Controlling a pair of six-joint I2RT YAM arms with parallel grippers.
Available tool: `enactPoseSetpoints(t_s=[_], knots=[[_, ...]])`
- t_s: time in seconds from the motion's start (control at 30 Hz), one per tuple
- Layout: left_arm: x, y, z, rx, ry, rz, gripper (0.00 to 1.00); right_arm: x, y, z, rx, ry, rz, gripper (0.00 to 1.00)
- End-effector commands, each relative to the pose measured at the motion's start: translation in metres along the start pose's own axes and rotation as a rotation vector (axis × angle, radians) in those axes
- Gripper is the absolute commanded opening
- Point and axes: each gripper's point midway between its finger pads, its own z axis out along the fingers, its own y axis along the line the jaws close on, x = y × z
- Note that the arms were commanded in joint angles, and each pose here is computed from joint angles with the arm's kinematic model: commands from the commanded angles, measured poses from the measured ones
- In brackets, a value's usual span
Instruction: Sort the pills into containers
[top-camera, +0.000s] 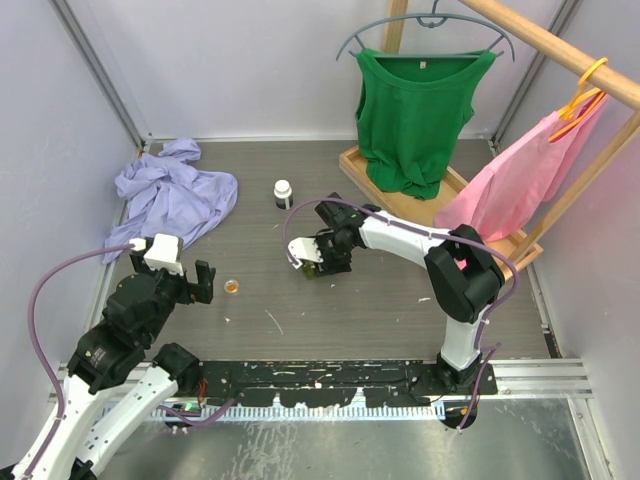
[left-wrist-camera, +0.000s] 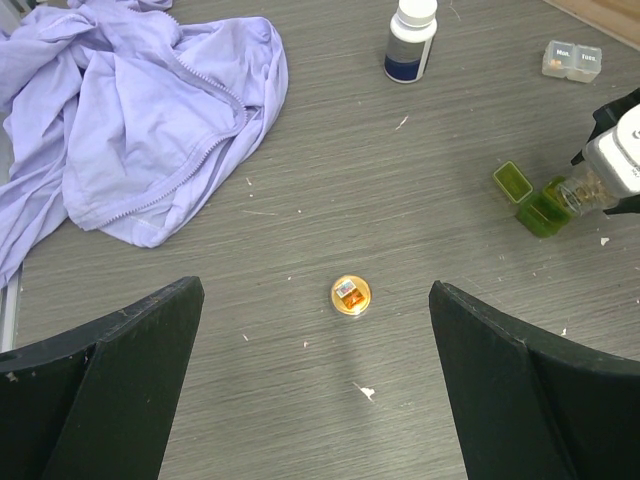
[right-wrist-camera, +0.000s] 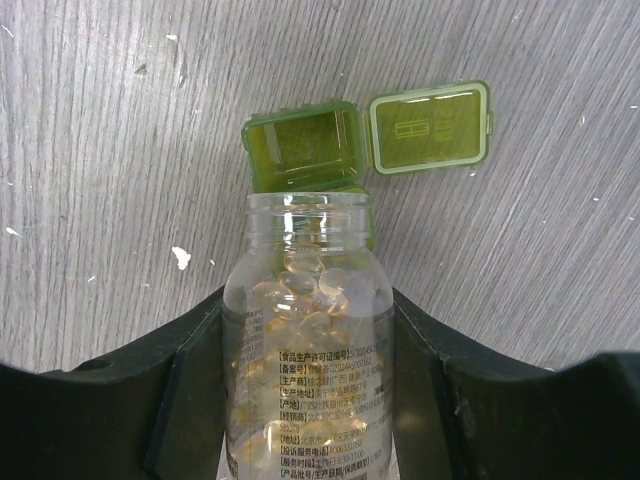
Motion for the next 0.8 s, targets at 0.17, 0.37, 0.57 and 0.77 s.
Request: enactPoseSetpoints(t_s=[0.17,0.37,0.57,0.77], knots=[[-0.0154,-0.0021,0.0008,0.011,-0.061,-0.015,0.98,-0.0106,-0.0144,-0.0093,0.045,0.02,-0.027,0.01],[-0.0155,-0.0022,0.0008,0.011,-0.061,-0.015,0.98,-0.0115,-0.0137,-0.0089,0.043,0.035,-0.034,0.01],[-0.0157,-0.0023,0.0007,0.012,-0.061,-0.015,0.98,-0.0116,-0.0135,-0.009,0.04,0.048,-0.034,0.01],[-0.0158,-0.0026,0.0004,0.014,-0.063,-0.016,0.98,-0.0108,-0.0128,-0.0073,0.036,0.065,-0.033,0.01]])
